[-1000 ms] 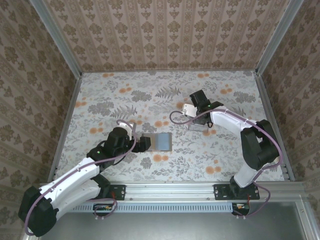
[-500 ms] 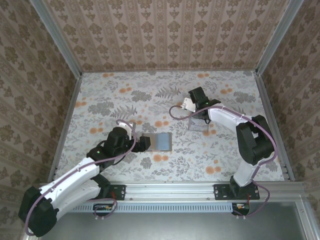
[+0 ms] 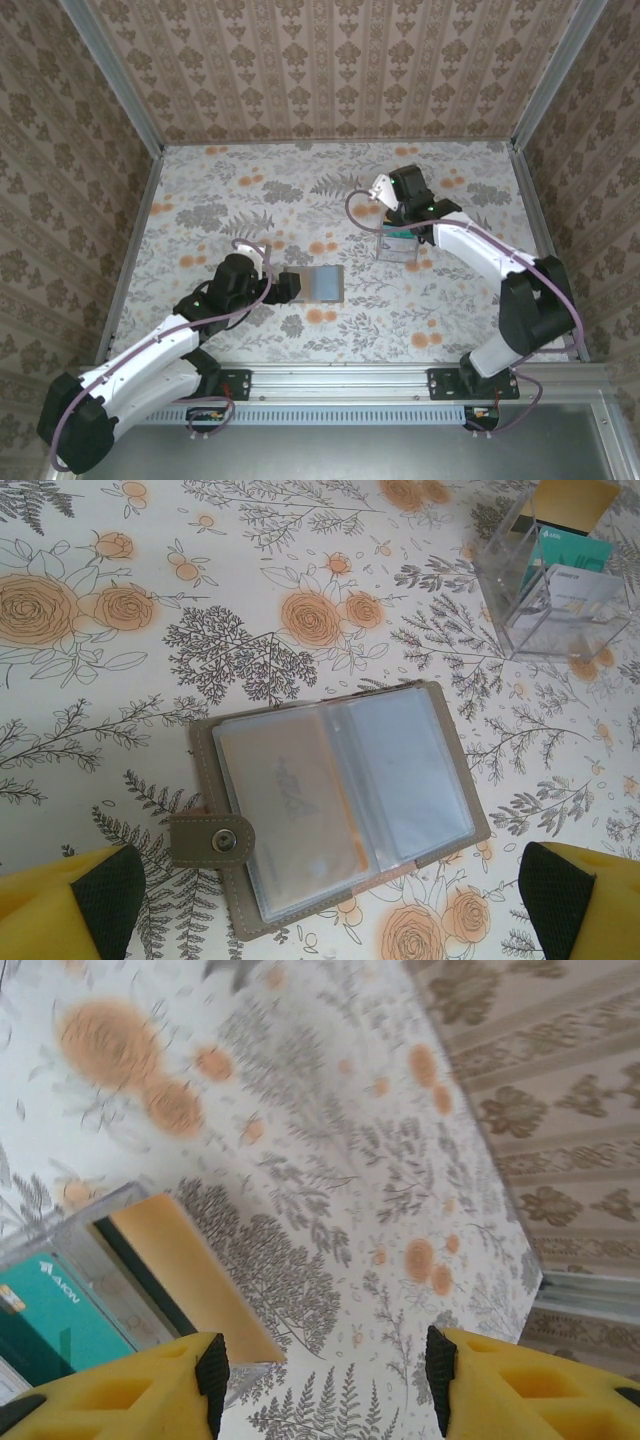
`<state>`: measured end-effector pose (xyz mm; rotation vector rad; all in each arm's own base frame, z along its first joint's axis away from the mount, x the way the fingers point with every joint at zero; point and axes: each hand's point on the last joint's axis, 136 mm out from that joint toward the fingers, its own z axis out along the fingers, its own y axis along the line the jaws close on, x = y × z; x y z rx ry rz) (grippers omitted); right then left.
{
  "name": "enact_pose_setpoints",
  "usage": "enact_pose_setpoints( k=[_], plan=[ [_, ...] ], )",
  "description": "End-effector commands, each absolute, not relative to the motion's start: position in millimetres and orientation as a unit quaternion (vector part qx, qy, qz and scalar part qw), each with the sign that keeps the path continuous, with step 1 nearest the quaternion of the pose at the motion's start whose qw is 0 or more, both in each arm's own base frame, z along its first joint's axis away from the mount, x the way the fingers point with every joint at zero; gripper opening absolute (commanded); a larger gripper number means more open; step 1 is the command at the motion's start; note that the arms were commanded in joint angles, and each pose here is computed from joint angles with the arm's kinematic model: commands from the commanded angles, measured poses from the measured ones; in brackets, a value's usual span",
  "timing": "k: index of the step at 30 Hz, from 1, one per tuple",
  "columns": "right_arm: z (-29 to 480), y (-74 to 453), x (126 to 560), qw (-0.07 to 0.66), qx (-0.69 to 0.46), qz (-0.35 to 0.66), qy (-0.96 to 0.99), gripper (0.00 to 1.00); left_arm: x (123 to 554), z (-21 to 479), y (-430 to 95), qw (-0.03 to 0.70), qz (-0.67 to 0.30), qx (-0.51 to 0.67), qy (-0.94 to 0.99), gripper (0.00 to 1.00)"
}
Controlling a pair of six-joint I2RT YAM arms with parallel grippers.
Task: Take the credit cards out of the card holder
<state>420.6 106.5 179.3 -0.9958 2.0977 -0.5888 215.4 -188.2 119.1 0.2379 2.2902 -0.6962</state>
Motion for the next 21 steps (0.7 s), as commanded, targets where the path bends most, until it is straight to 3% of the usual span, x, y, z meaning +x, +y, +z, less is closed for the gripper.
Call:
enact_pose_setpoints(
  k=[1,8,17,21],
  plan=[
    [198,114,402,0.404,-0.31,-0.175,0.842,0.58,216,112,-182,0.357,-0.257,0.087,0.894,0.99],
    [216,150,363,0.449,-0.166,-0.003,0.878,0.53,217,108,-183,0.365,-0.26,0.09,0.89,0.93],
    [171,188,321,0.386,-0.037,0.108,0.915,0.46,211,98,-194,0.342,-0.292,0.082,0.889,0.79],
    [139,205,306,0.359,-0.006,0.152,0.921,0.37,209,94,-194,0.337,-0.288,0.067,0.894,0.7]
  ],
)
